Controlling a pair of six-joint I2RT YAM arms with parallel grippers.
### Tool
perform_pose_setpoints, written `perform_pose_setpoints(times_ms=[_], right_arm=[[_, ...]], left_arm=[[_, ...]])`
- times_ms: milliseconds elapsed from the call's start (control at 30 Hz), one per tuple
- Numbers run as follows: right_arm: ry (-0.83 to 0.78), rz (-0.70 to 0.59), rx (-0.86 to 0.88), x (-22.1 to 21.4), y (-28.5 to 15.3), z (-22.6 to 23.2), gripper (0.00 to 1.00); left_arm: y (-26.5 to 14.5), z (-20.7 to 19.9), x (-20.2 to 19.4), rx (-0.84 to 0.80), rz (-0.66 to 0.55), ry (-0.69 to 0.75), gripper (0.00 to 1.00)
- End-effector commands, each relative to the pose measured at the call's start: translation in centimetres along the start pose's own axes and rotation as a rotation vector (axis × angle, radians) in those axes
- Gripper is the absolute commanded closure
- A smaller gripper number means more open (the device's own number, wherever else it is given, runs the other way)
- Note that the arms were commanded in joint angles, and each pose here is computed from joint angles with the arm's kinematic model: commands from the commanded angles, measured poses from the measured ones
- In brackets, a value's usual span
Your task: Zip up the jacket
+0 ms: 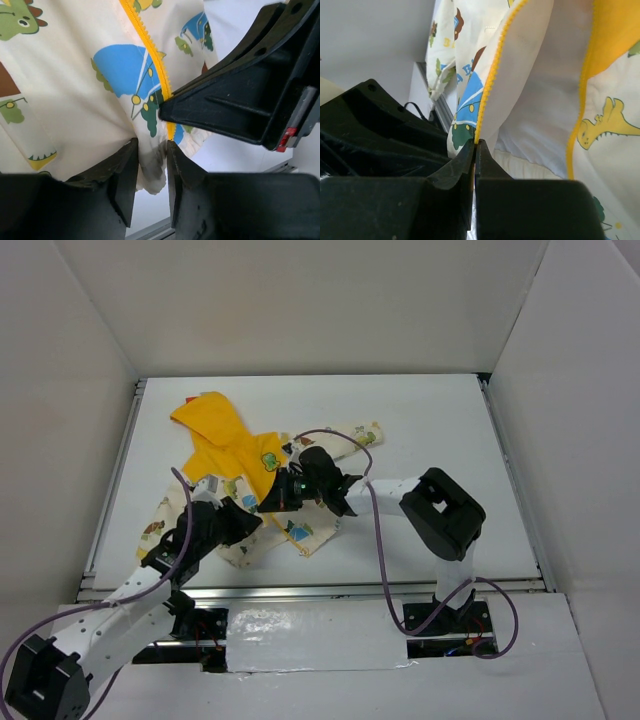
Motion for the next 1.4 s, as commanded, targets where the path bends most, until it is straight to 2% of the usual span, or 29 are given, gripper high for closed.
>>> perform_pose_setpoints(times_ms=[0, 133, 333, 433, 533, 600, 633, 667, 767, 867, 967, 1067, 1200, 1267, 1367], right_arm=[[-0.093, -0.064, 0.031, 2.8, -0.7, 2.7, 1.0], [-0.121, -0.038, -0.008, 2.8, -0.8, 2.4, 1.0], [-0.141, -0.028, -0.019, 2.9, -0.7, 2.9, 1.0], [-0.149, -0.016, -0.018, 2.7, -0.5, 3.1, 1.0], [-0.15, -0.002, -0.009, 2.3, -0.3, 3.4, 1.0], [-0.148, 0.005, -0.006, 2.1, -0.2, 3.3, 1.0], [-0.148, 0.003, -0.006, 2.0, -0.2, 3.3, 0.97], [-0.153, -0.002, -0.005, 2.1, -0.4, 3.4, 0.8], [-0.181, -0.02, -0.023, 2.2, -1.0, 3.0, 0.63], [-0.224, -0.056, -0.065, 3.0, -2.9, 2.8, 0.56], [-0.283, -0.08, -0.183, 3.1, -4.8, 1.8, 0.48], [-0.334, -0.089, -0.31, 2.8, -6.9, 0.4, 0.48], [-0.367, -0.033, -0.493, 1.0, -9.5, -1.8, 0.5], [-0.392, 0.016, -0.585, -0.1, -10.2, -2.3, 0.57], [-0.424, 0.113, -0.626, -2.4, -9.3, -2.4, 0.67]], left_arm=[[0.0, -1.9, 0.5, -0.071, 0.017, 0.039, 0.58], [0.4, -1.7, -0.1, -0.06, 0.065, 0.059, 0.52], [0.9, -1.0, -0.7, -0.03, 0.1, 0.067, 0.72], [0.9, -0.9, -0.6, -0.027, 0.095, 0.062, 0.75], [0.9, -1.0, -0.5, -0.034, 0.085, 0.068, 0.73], [0.8, -1.3, -0.4, -0.043, 0.08, 0.068, 0.91], [0.8, -1.3, -0.3, -0.042, 0.076, 0.07, 1.0], [0.8, -1.4, -0.2, -0.044, 0.075, 0.071, 1.0], [0.6, -1.3, -0.1, -0.03, 0.063, 0.065, 1.0], [0.4, -1.3, 0.4, -0.019, 0.038, 0.056, 1.0], [0.1, -0.7, 0.3, 0.022, 0.044, 0.055, 1.0], [-0.1, -0.3, 0.7, 0.078, 0.031, 0.048, 1.0], [-0.8, -0.1, 1.6, 0.179, 0.02, 0.042, 1.0], [-1.1, -0.6, 2.2, 0.189, 0.0, 0.045, 1.0], [-1.6, -0.8, 2.6, 0.201, -0.011, 0.044, 1.0]])
Point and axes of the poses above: each gripper's point midway between its finger pads, its own y axis out along the fingers, its own z axis along the line the jaws close on, x = y × z, the point moved 4 cm from there along -y, back along the fingers, and after that the axes turned 9 degrees about -y, right-handed, at the moved point
